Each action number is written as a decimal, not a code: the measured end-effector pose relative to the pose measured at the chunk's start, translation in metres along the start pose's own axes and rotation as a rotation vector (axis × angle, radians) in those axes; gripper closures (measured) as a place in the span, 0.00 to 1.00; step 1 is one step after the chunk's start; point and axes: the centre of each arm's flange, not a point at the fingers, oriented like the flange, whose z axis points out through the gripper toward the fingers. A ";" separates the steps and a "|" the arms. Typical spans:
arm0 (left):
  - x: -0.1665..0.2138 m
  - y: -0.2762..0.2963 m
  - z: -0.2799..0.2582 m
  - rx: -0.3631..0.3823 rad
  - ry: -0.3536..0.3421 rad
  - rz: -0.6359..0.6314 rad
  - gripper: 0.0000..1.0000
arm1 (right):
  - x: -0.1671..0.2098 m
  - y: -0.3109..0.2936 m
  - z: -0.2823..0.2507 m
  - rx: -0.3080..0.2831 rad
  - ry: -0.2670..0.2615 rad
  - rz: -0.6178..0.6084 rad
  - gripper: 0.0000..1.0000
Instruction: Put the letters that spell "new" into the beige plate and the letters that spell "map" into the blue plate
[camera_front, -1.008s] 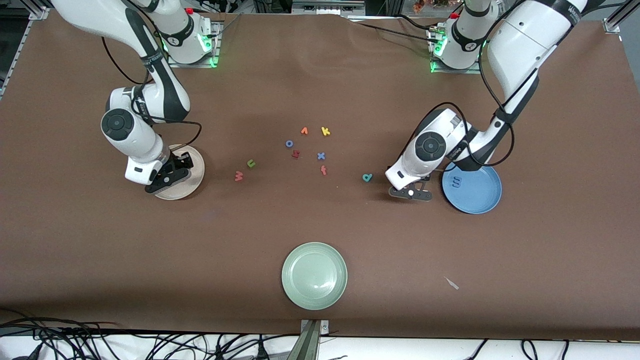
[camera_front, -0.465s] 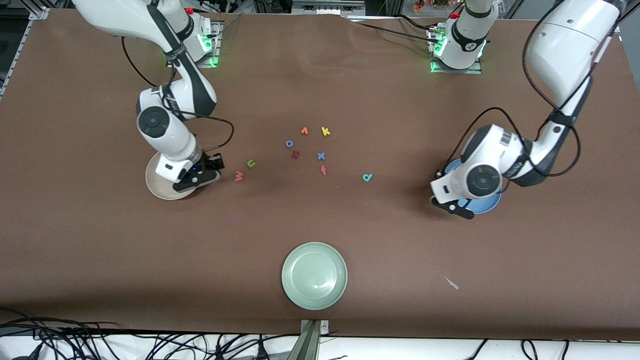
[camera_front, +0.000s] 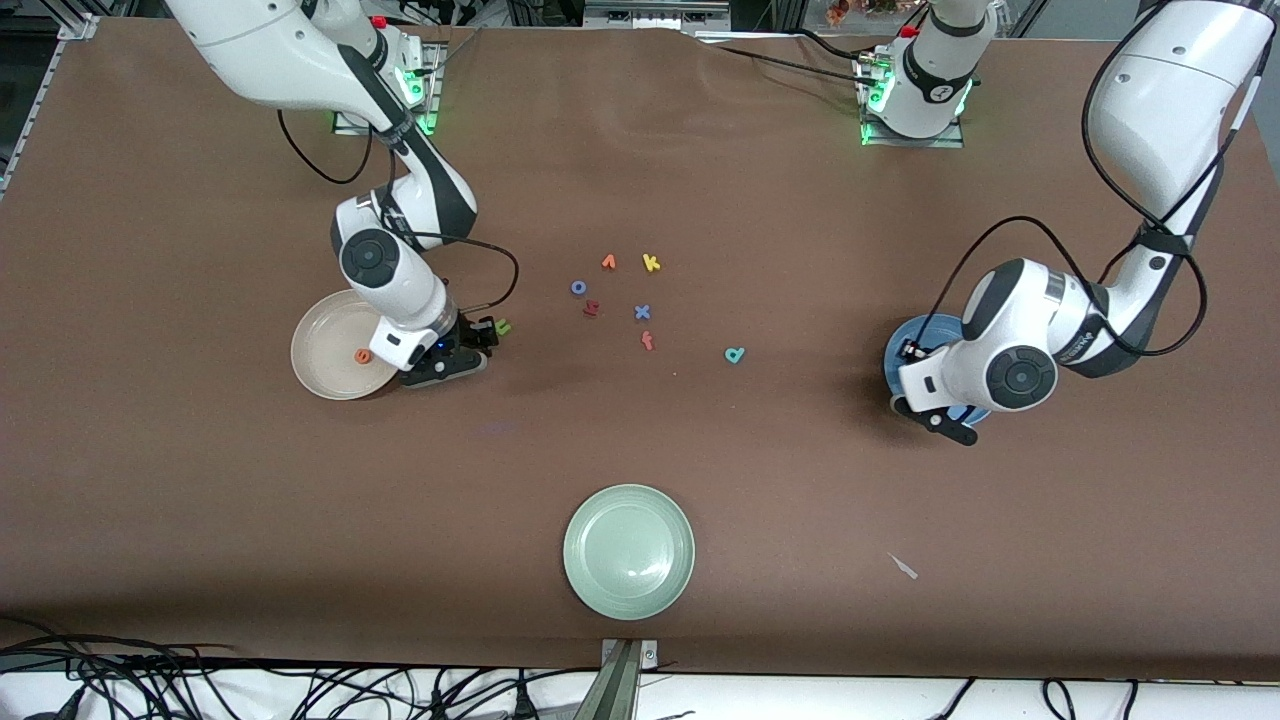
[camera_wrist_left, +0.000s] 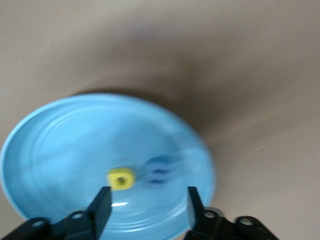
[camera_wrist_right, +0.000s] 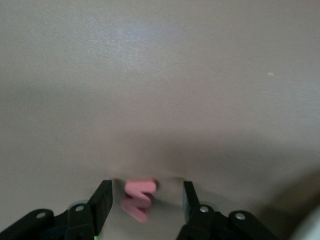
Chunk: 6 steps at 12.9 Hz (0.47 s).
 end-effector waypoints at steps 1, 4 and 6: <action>0.006 0.026 -0.009 -0.001 0.019 -0.051 0.14 | 0.003 -0.001 0.001 0.002 0.004 0.014 0.34; 0.025 0.108 -0.023 -0.044 0.104 -0.173 0.00 | 0.006 -0.002 -0.002 0.003 0.011 0.022 0.36; 0.033 0.156 -0.028 -0.056 0.169 -0.198 0.00 | 0.006 -0.002 -0.001 0.003 0.010 0.023 0.47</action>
